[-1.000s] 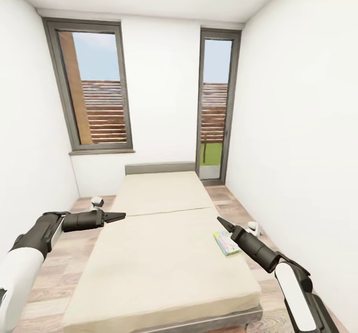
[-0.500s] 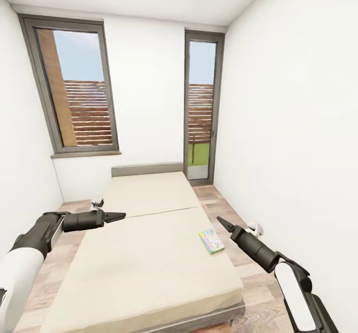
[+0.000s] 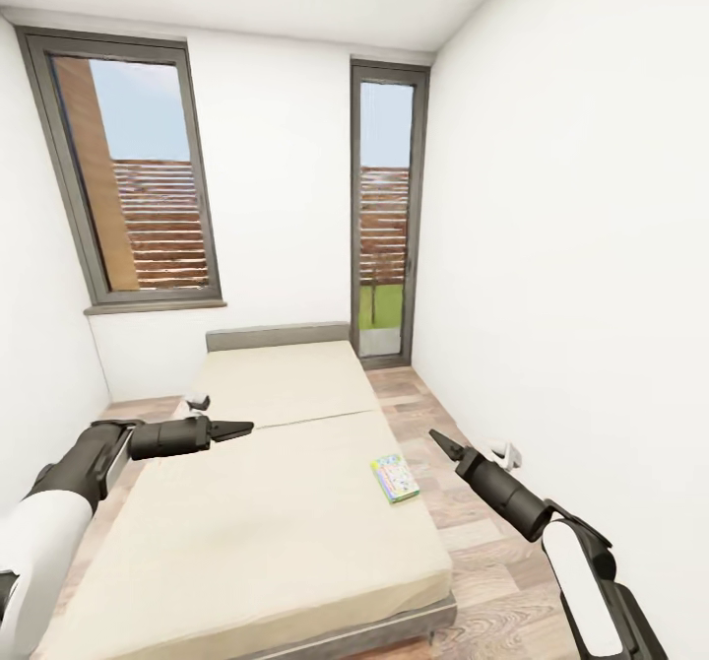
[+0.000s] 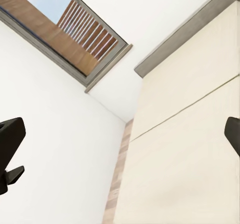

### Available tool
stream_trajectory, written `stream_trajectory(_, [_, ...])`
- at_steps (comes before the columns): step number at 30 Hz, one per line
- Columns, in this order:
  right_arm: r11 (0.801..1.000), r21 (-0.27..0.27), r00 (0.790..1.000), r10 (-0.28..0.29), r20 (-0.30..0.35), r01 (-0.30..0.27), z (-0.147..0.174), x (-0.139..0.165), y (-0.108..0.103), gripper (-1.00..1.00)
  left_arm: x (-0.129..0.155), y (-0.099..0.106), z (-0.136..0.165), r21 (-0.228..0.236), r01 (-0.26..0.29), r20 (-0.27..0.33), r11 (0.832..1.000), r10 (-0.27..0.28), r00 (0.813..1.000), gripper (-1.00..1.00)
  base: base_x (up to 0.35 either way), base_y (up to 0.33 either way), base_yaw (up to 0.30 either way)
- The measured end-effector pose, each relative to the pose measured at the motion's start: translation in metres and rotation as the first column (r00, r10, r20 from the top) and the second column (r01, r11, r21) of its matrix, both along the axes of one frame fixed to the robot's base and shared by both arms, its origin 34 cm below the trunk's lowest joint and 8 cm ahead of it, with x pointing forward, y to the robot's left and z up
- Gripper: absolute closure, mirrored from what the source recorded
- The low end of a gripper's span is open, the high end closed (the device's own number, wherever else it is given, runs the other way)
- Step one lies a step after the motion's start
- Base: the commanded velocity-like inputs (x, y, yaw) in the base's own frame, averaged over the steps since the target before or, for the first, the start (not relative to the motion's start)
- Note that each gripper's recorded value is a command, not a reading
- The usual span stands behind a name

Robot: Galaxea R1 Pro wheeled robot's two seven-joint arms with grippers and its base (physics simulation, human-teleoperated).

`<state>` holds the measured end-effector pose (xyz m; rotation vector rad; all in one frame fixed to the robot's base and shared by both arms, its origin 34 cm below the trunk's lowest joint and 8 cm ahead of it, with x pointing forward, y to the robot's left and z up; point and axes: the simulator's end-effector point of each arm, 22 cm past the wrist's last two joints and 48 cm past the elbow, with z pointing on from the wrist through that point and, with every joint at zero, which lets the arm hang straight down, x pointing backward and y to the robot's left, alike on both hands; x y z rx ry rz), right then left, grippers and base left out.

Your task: Put all the toys in the child's room - the three board games (two on the bed and one on the table), the two jigsaw puzzles on the table, and the tennis ball on the table - inside the toy box on the table in the child's room.

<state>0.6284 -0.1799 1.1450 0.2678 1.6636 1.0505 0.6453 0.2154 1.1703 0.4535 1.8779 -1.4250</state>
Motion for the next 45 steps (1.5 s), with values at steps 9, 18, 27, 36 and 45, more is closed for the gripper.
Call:
stream_trajectory(9, [1.0, 0.0, 1.0, 0.002, 0.0, -0.002, -0.0013, -0.0001, 0.0004, -1.0, 0.0, -0.0009, -0.0006, 0.0, 0.0, -0.002, 1.0, 0.0, 1.0, -1.0, 0.0, -0.127, 0.0])
stream_trajectory(18, [1.0, 0.0, 1.0, 0.002, 0.001, -0.002, -0.0016, 0.0, 0.0002, -1.0, 0.0035, 0.0008, -0.0042, 0.014, -0.017, -0.007, 1.0, 0.017, 1.0, -1.0, 0.0, -0.01, 0.0])
stream_trajectory(27, [1.0, -0.001, 1.0, 0.003, 0.006, -0.003, 0.0006, -0.0004, 0.0007, -1.0, 0.0047, 0.0011, -0.0055, 0.02, -0.023, -0.008, 1.0, 0.024, 1.0, -1.0, 0.026, -0.021, 0.0])
stream_trajectory(36, [1.0, -0.002, 1.0, 0.007, 0.012, -0.007, 0.0032, -0.001, 0.0025, -1.0, 0.0043, -0.0035, -0.0055, 0.017, -0.018, -0.009, 1.0, 0.018, 1.0, -1.0, 0.102, -0.21, 0.0])
stream_trajectory(45, [1.0, 0.001, 1.0, 0.004, 0.011, -0.004, 0.0034, -0.0013, 0.0009, -1.0, 0.0032, -0.0072, -0.0026, 0.014, -0.013, -0.003, 1.0, 0.013, 1.0, -1.0, 0.115, -0.278, 0.113])
